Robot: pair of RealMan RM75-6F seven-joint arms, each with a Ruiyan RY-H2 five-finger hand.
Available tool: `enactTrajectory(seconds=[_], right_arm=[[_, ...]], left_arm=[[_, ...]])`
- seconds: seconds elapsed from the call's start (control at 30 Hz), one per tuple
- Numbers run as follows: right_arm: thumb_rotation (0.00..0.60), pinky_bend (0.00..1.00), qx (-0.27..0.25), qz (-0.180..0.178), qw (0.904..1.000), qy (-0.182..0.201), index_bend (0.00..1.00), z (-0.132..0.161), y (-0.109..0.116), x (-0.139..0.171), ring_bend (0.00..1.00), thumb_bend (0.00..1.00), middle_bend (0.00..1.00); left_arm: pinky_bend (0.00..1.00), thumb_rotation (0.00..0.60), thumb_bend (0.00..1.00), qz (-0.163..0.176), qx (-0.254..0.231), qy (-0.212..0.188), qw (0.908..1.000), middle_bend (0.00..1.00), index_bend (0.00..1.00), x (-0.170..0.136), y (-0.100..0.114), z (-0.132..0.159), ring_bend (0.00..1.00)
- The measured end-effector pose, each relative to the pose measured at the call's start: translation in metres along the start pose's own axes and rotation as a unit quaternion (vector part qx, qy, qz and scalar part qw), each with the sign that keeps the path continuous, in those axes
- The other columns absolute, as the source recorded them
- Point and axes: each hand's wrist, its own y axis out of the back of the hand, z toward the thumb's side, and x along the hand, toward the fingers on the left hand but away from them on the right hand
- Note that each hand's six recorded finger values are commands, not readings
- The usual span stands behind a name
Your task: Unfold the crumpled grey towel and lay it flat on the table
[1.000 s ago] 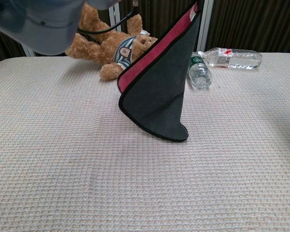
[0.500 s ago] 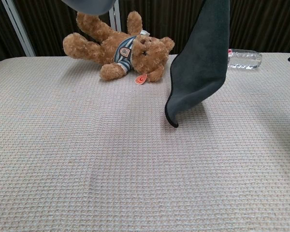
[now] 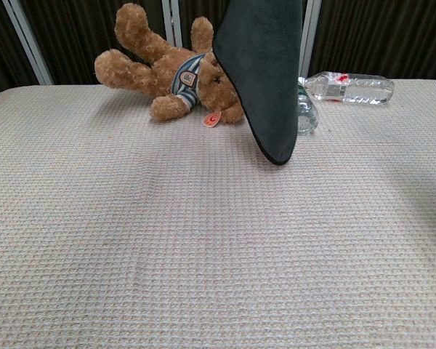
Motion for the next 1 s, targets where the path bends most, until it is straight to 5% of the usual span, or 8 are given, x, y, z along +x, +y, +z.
enactTrajectory(seconds=[0.37,1.0], right_arm=[[0.600,0.00,0.004,0.002,1.0000,0.000,0.00,-0.001,-0.002,0.003,0.00,0.31,0.00],[0.600,0.00,-0.005,-0.007,0.9997,-0.025,0.00,-0.016,0.011,-0.003,0.00,0.31,0.00]], left_arm=[[0.03,0.600,0.49,-0.053,0.030,0.013,0.9981,0.22,0.60,-0.012,0.000,-0.014,0.00],[0.03,0.600,0.49,-0.113,-0.042,-0.024,0.9924,0.22,0.59,0.001,-0.070,0.119,0.00]])
